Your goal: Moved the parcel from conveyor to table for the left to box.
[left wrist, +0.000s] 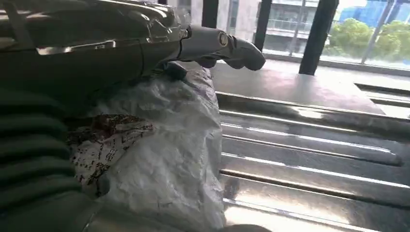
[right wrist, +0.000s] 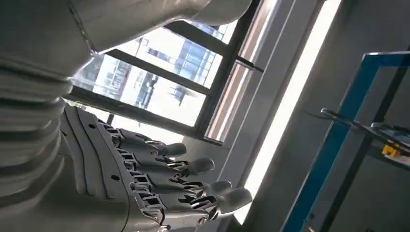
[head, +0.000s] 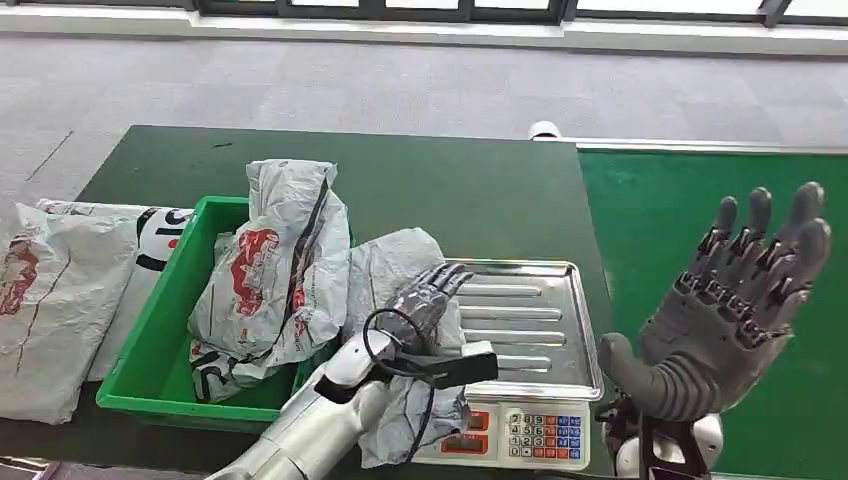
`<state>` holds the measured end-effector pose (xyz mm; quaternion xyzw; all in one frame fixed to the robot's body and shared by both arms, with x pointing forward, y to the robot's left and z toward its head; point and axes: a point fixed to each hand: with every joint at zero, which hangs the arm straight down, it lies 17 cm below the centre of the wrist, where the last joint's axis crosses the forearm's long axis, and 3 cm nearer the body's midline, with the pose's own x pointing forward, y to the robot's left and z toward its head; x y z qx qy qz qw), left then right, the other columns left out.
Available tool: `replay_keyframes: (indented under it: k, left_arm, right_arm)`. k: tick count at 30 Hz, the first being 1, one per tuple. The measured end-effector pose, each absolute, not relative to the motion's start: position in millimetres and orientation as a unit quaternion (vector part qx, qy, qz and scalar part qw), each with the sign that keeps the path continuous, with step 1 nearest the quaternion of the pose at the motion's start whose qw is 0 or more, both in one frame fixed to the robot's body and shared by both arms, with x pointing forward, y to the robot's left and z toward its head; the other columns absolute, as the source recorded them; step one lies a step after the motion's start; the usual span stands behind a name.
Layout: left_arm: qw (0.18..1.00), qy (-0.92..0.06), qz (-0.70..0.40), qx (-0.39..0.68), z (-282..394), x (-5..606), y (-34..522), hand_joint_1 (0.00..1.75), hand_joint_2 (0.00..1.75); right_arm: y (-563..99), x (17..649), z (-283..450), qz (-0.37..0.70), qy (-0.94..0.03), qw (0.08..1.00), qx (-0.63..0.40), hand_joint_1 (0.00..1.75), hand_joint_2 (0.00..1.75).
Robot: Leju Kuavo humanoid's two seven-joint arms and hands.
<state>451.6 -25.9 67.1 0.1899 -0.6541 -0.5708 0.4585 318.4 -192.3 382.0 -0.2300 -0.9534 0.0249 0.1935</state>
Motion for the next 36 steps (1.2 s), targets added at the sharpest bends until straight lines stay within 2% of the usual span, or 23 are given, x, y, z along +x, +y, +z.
replay_keyframes:
  k: [4,5,6,21,32,36]
  left_arm:
    - [0.457,-0.644,-0.578,0.207,61,452,-21,0.00,1.75]
    - [0.456,-0.641,-0.580,0.211,60,453,-19,0.10,1.75]
    - [0.455,-0.638,-0.582,0.218,58,453,-17,1.71,1.75]
    - [0.409,-0.600,-0.618,0.300,43,457,6,1.75,1.75]
    - [0.395,-0.608,-0.623,0.291,44,453,2,1.75,1.75]
    - [0.391,-0.634,-0.595,0.301,59,452,1,1.75,1.75]
  right_arm:
    - [-191,320,381,0.025,-0.953,0.196,-0.229,0.00,1.75]
    - [-191,320,380,0.026,-0.953,0.197,-0.228,0.00,1.75]
    - [-191,320,380,0.026,-0.953,0.197,-0.228,0.00,1.75]
    - [-191,317,374,0.025,-0.953,0.200,-0.225,0.00,1.75]
    - [-194,313,368,0.018,-0.952,0.204,-0.227,0.00,1.75]
    - [-195,310,363,0.020,-0.950,0.209,-0.231,0.00,1.75]
